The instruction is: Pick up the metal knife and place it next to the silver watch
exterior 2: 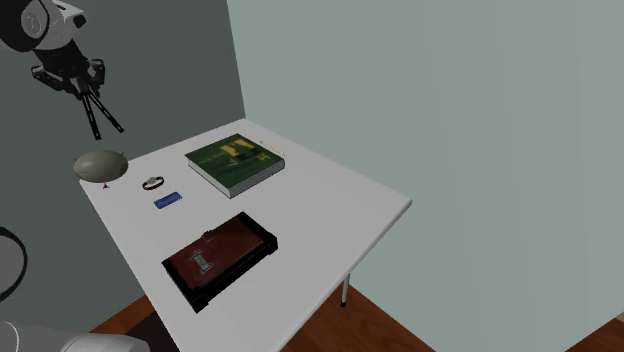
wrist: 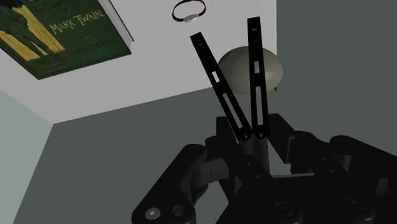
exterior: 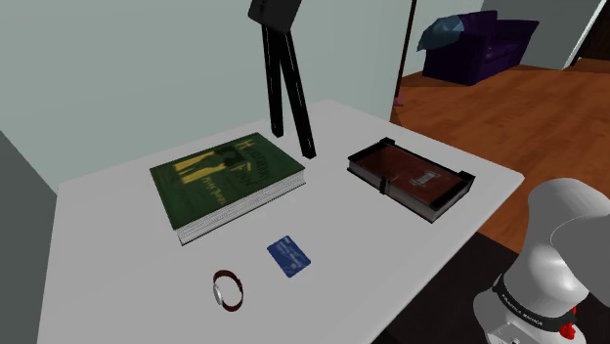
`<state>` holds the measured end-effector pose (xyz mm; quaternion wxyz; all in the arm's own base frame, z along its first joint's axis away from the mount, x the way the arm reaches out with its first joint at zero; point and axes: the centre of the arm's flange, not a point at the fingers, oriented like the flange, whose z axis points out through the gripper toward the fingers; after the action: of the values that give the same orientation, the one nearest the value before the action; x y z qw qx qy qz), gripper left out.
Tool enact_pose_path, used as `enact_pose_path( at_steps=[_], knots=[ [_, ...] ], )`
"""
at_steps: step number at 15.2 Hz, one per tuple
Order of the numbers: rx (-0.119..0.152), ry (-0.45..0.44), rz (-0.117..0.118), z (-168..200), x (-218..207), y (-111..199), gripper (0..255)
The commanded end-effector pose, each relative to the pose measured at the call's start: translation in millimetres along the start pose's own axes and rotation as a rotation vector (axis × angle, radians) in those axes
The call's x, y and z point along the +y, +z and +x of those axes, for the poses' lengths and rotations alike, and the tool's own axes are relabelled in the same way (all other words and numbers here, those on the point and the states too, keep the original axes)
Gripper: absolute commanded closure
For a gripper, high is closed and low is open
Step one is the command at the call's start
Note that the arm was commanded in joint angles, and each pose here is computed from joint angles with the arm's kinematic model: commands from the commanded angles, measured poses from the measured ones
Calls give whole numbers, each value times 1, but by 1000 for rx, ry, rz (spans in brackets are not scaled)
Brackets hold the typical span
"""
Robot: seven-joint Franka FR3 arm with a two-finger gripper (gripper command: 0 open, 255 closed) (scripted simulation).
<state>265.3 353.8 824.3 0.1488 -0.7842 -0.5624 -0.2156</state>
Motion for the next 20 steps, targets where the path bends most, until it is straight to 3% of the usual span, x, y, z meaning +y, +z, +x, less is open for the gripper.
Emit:
enact_pose_path(
  at_steps=[1, 20],
  knots=[
    [0, 0, 0, -6, -1, 8, 255],
    [0, 0, 0, -57, -2, 95, 255]
  ],
)
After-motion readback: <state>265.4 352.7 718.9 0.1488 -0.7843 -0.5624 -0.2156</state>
